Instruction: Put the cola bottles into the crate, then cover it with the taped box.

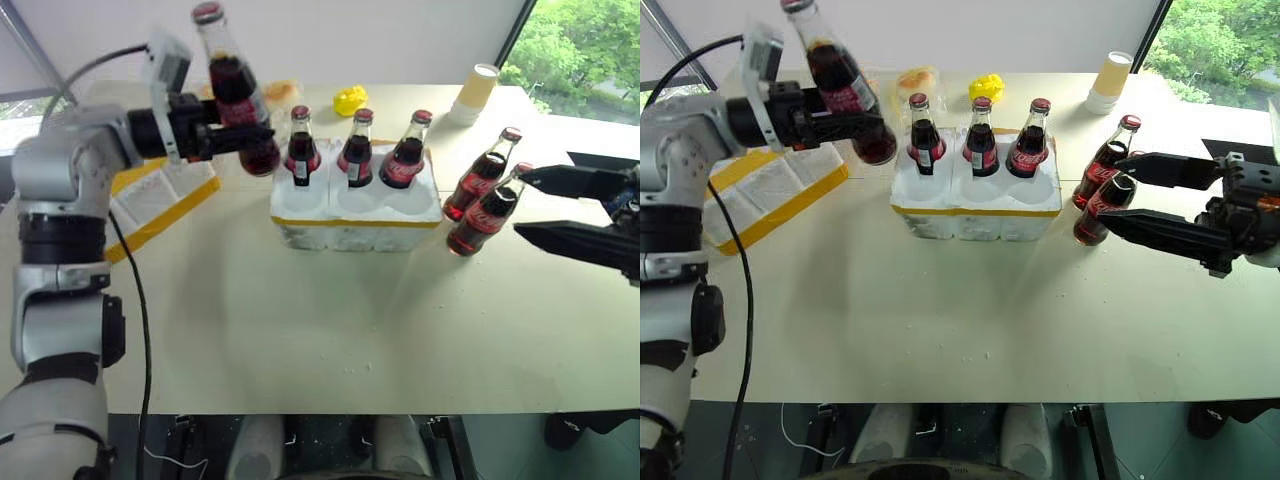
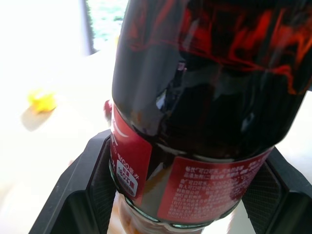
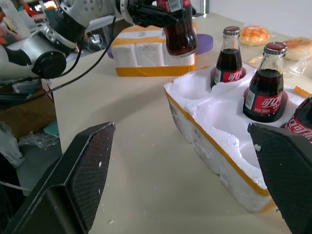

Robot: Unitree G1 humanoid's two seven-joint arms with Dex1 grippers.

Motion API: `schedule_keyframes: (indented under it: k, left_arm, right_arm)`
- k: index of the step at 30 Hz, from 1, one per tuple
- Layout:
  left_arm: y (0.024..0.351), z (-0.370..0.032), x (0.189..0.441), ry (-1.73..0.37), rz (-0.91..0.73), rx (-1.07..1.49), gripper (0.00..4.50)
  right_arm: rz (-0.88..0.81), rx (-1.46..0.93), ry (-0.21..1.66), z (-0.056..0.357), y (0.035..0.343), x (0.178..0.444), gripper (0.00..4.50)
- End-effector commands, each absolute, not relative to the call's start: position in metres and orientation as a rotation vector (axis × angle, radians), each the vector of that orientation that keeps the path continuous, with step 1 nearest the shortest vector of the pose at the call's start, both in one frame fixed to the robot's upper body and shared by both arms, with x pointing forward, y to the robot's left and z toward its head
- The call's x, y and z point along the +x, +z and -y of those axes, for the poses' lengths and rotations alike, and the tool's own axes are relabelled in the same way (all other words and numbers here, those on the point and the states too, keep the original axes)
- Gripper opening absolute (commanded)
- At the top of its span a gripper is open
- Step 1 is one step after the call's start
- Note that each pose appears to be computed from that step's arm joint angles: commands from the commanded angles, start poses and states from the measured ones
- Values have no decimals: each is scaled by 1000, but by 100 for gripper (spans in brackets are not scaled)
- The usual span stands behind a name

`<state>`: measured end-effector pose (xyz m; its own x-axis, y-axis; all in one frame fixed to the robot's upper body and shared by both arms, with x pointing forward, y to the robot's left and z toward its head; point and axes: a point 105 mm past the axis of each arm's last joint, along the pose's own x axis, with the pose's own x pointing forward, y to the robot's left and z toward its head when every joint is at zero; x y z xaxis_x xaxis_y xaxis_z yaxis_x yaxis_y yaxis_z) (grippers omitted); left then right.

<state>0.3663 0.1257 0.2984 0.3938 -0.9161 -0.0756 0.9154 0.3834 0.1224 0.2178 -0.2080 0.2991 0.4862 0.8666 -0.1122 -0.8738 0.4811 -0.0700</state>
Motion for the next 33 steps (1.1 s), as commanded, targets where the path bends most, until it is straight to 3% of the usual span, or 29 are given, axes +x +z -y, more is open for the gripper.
schedule_keyframes:
  k: [1, 11, 22, 31, 33]
  left_arm:
    - [307, -103, 362, -1249, 44, 207, 279]
    - [261, -81, 383, -1268, -20, 281, 279]
    - [261, -95, 387, -1243, -30, 292, 279]
    - [225, -85, 395, -1206, -96, 193, 279]
    - [221, -85, 396, -1187, -102, 169, 387]
  right_arm:
    - [-29, -155, 1060, 205, 305, 212, 450]
    - [-26, -141, 1023, 206, 300, 207, 450]
    - [-11, -116, 996, 206, 297, 211, 450]
    - [-18, -118, 1010, 205, 295, 215, 450]
    - [-22, -125, 1011, 204, 294, 217, 450]
